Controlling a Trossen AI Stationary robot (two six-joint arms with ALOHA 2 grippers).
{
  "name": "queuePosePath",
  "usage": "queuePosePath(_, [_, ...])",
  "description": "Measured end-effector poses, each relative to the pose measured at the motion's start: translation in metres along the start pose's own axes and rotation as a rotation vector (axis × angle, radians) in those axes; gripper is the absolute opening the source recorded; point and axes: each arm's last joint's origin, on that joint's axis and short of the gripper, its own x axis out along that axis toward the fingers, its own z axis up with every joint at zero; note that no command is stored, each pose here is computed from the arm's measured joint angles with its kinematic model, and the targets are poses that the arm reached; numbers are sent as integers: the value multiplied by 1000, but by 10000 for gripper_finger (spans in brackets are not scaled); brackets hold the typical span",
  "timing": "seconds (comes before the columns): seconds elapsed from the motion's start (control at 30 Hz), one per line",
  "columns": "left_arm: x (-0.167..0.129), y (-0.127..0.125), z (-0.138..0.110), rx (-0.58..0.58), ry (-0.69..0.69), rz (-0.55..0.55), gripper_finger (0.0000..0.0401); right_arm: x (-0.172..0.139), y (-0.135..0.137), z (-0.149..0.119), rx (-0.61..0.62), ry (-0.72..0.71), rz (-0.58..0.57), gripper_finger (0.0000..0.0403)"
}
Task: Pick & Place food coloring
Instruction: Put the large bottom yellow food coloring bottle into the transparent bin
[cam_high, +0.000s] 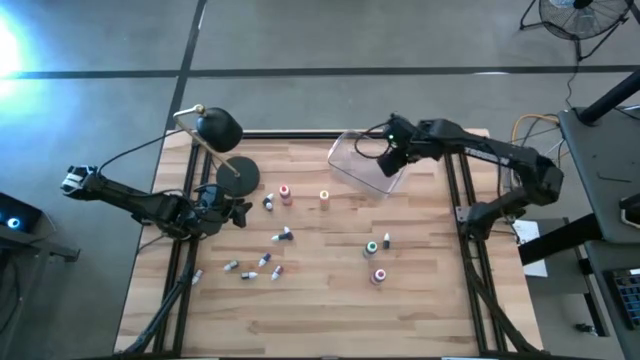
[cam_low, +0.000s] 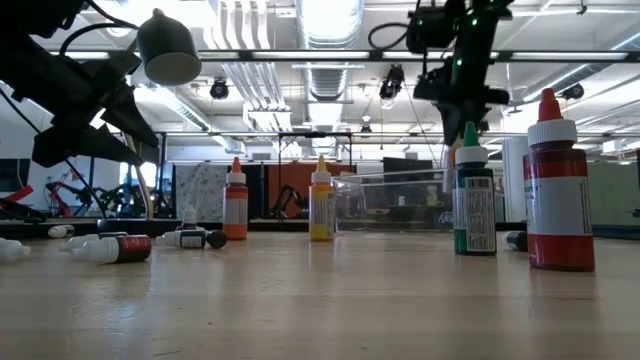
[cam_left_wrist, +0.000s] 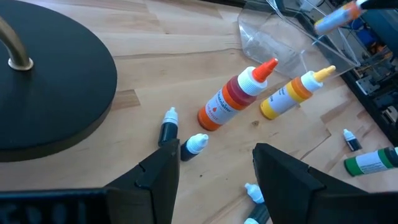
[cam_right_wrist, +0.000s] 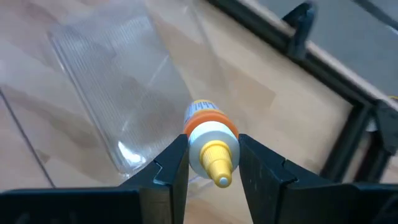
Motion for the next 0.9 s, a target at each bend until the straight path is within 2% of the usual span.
queuePosePath(0.2, [0, 0, 0, -1, -9, 3, 177, 32, 15, 6, -46, 49, 5, 107])
queuePosePath(0.43, [0, 0, 0, -2, -10, 3, 177, 65, 21, 8, -61, 155, -19, 107])
queuePosePath(0.6, [0, 0, 0, -13, -10, 3, 177, 68, 21, 10, -57, 162, -17, 117])
queuePosePath(0.9, [0, 0, 0, -13, -10, 3, 177, 56, 17, 8, -47, 150, 3, 145])
